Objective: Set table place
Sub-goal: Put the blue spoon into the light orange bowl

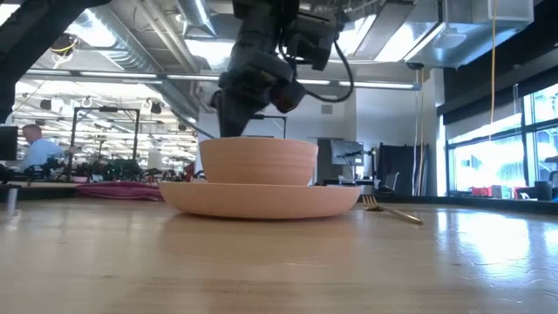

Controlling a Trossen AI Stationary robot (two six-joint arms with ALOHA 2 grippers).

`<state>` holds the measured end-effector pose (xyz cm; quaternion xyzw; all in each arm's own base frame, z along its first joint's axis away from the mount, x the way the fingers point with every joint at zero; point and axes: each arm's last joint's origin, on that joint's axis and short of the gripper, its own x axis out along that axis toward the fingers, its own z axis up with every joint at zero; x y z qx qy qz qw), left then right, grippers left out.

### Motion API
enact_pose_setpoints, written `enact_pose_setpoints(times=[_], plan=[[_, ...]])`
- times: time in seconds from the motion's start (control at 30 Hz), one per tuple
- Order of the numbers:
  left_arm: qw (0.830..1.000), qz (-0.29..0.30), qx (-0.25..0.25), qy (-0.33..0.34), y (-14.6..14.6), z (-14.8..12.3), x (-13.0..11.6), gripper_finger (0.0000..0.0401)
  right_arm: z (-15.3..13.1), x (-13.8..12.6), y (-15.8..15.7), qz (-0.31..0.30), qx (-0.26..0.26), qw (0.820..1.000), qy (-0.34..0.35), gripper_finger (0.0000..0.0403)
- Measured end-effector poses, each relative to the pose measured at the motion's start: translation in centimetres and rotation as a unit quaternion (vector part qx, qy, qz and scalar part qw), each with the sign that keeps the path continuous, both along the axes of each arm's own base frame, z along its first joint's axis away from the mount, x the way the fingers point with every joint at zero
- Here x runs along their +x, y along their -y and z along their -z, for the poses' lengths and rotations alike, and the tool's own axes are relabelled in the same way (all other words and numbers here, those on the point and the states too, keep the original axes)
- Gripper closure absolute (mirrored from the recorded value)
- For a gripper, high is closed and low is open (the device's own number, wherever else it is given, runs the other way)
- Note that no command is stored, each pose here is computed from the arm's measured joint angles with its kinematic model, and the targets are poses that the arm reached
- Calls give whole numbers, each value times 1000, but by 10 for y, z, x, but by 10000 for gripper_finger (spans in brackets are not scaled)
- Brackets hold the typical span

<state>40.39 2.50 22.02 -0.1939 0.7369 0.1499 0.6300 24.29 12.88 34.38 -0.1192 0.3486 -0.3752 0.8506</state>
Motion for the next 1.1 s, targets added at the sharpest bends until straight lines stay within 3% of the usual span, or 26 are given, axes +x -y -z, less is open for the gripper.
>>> enact_pose_setpoints(times=[1.1], plan=[[999, 4, 0, 49, 9, 10, 14, 387, 0, 0, -1, 0, 10, 1000, -2, 391]])
